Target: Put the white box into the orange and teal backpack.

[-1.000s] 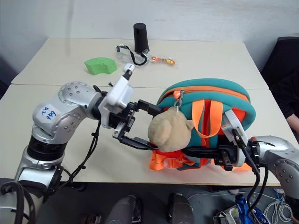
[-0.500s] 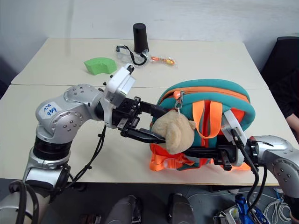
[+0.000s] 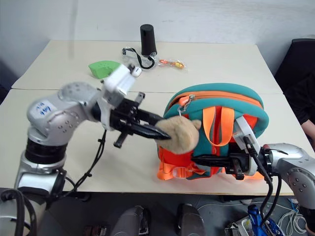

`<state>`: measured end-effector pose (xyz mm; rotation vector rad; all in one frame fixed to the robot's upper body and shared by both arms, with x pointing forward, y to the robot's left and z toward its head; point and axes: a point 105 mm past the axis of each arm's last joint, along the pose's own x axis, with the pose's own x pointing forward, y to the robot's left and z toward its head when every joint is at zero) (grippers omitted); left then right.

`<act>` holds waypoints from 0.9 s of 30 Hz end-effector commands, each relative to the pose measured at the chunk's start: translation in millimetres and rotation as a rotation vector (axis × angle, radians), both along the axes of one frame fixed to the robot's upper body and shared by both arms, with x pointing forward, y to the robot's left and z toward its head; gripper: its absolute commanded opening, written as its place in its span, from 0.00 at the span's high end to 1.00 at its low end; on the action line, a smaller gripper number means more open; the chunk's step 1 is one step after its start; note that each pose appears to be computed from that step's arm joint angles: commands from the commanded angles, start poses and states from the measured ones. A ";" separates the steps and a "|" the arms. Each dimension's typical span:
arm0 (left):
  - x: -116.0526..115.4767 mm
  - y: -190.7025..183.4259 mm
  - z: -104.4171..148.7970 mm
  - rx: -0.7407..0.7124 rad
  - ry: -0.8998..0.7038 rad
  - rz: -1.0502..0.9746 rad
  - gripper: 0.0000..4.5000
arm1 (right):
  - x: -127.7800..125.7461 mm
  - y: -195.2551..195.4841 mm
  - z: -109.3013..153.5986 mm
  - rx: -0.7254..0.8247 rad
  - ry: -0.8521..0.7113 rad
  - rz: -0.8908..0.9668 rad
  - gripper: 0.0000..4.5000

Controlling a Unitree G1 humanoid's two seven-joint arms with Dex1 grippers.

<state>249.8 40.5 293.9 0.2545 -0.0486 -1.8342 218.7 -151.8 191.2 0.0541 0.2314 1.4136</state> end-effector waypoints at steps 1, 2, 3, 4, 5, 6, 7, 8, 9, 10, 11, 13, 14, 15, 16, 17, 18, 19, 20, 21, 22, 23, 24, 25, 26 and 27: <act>1.2 22.0 39.3 -0.070 -0.053 0.016 0.86 | -2.9 -1.7 3.2 0.037 -0.019 -0.007 1.00; 2.7 25.8 43.7 -0.069 -0.054 0.027 0.86 | -3.5 -2.1 3.4 0.045 -0.020 -0.009 1.00; 3.5 29.3 46.1 -0.065 -0.056 0.034 0.86 | -3.9 -2.4 3.5 0.051 -0.021 -0.012 1.00; 3.9 33.3 47.0 -0.055 -0.054 0.041 0.86 | -4.2 -2.7 4.0 0.060 -0.024 -0.016 1.00; 4.2 36.8 45.6 -0.036 -0.054 0.048 0.86 | -4.4 -2.8 5.0 0.072 -0.027 -0.019 1.00; 3.9 41.1 41.7 -0.007 -0.051 0.054 0.86 | -4.7 -2.9 6.5 0.087 -0.029 -0.022 1.00; 2.1 45.7 35.0 0.031 -0.043 0.052 0.86 | -4.9 -3.1 8.8 0.104 -0.033 -0.025 1.00; -0.9 50.0 27.5 0.068 -0.033 0.044 0.86 | -5.3 -3.3 10.8 0.120 -0.035 -0.026 1.00; -2.7 53.4 19.8 0.098 -0.022 0.044 0.86 | -5.7 -3.6 13.3 0.136 -0.040 -0.028 1.00; -3.3 55.5 14.1 0.117 -0.012 0.049 0.86 | -6.2 -3.8 15.0 0.148 -0.043 -0.029 1.00; -2.8 57.1 8.8 0.132 -0.006 0.059 0.86 | -6.9 -4.1 16.6 0.158 -0.044 -0.029 1.00; -2.0 61.0 -1.0 0.156 -0.002 0.075 0.86 | -9.2 -4.9 19.3 0.173 -0.047 -0.025 1.00; -0.2 62.9 -4.9 0.165 0.000 0.091 0.86 | -10.0 -5.4 20.0 0.176 -0.047 -0.024 1.00; 1.7 65.0 -8.7 0.177 0.001 0.107 0.86 | -10.1 -5.9 19.9 0.173 -0.047 -0.026 1.00; 2.3 66.8 -12.8 0.193 0.003 0.117 0.86 | -10.2 -6.5 19.4 0.170 -0.046 -0.030 1.00; 2.4 68.0 -15.5 0.205 0.003 0.121 0.86 | -10.3 -6.9 19.0 0.168 -0.045 -0.032 1.00; 2.8 70.0 -24.2 0.243 -0.012 0.127 0.86 | -10.1 -7.3 18.4 0.165 -0.044 -0.034 1.00; 2.5 72.2 -36.1 0.294 -0.031 0.129 0.86 | -10.0 -7.8 17.7 0.162 -0.041 -0.036 1.00; 2.4 74.3 -46.4 0.336 -0.042 0.129 0.86 | -9.9 -8.0 17.3 0.160 -0.041 -0.036 1.00; 2.3 76.1 -54.1 0.367 -0.054 0.127 0.86 | -9.9 -8.0 16.8 0.157 -0.040 -0.036 1.00; 2.3 77.1 -57.8 0.381 -0.061 0.125 0.86 | -10.0 -8.0 16.6 0.156 -0.039 -0.035 1.00; 2.3 78.8 -62.7 0.401 -0.065 0.124 0.86 | -10.0 -7.8 16.2 0.153 -0.040 -0.034 1.00; 1.2 80.3 -68.3 0.424 -0.069 0.116 0.86 | -10.1 -7.8 15.6 0.150 -0.040 -0.034 1.00; -0.6 83.3 -78.9 0.466 -0.075 0.106 0.86 | -10.2 -7.9 15.1 0.146 -0.040 -0.033 1.00; -1.8 85.8 -87.3 0.500 -0.083 0.099 0.86 | -10.2 -8.0 14.8 0.144 -0.041 -0.033 1.00; -2.0 87.3 -95.3 0.526 -0.092 0.097 0.86 | -10.2 -8.0 14.7 0.143 -0.041 -0.033 1.00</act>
